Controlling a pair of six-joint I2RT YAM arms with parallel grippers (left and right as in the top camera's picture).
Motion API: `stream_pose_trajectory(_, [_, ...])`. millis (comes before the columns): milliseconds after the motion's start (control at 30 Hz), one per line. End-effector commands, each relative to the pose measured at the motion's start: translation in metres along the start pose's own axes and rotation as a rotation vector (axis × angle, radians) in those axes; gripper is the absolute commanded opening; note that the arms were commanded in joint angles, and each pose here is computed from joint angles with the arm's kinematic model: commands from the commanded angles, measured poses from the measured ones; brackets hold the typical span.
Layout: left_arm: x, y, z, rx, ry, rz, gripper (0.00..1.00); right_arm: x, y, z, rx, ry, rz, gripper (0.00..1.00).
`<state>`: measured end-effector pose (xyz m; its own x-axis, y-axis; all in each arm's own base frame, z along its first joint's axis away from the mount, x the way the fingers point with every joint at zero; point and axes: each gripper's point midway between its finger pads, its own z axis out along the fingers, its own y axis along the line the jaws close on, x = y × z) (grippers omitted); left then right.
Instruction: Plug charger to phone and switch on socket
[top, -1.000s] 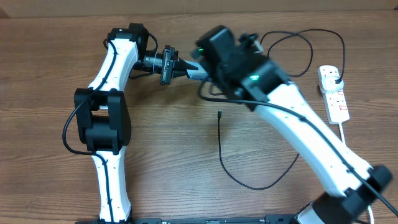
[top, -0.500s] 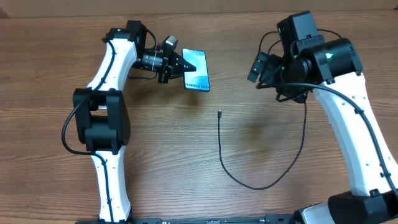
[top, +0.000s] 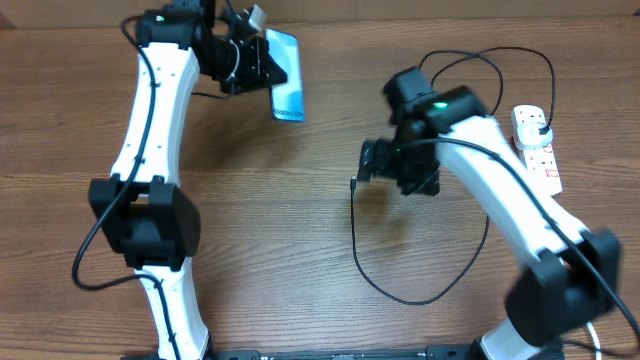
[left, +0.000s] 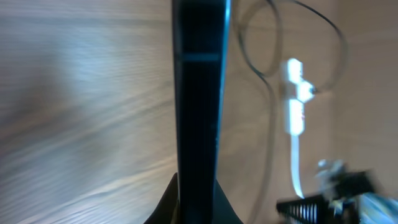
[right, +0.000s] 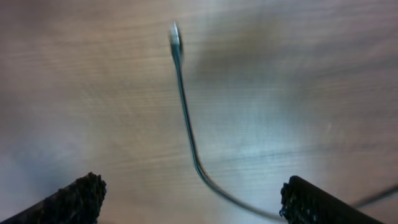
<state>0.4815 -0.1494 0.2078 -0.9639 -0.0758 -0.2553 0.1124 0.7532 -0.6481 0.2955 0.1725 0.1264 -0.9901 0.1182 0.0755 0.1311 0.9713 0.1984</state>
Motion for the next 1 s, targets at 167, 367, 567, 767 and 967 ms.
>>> stream_pose_trajectory(167, [-0.013,0.025,-0.02,-0.2,-0.087,-0.01,0.04,-0.014,0.007,0.019,0.063,0.014,-0.071,0.91])
stream_pose_trajectory(367, [-0.012,0.026,-0.02,-0.201,-0.082,-0.014,0.04,-0.052,0.017,0.041,0.122,-0.15,-0.124,0.91])
stream_pose_trajectory(567, [-0.009,0.026,-0.02,-0.203,-0.072,-0.02,0.04,-0.062,0.02,0.079,0.253,-0.201,-0.133,0.81])
stream_pose_trajectory(767, [-0.008,0.027,-0.02,-0.205,-0.068,-0.023,0.04,-0.062,0.02,0.106,0.272,-0.165,-0.14,0.63])
stream_pose_trajectory(967, [-0.008,0.027,-0.02,-0.204,-0.07,-0.022,0.04,-0.054,0.02,0.116,0.253,-0.133,-0.143,0.57])
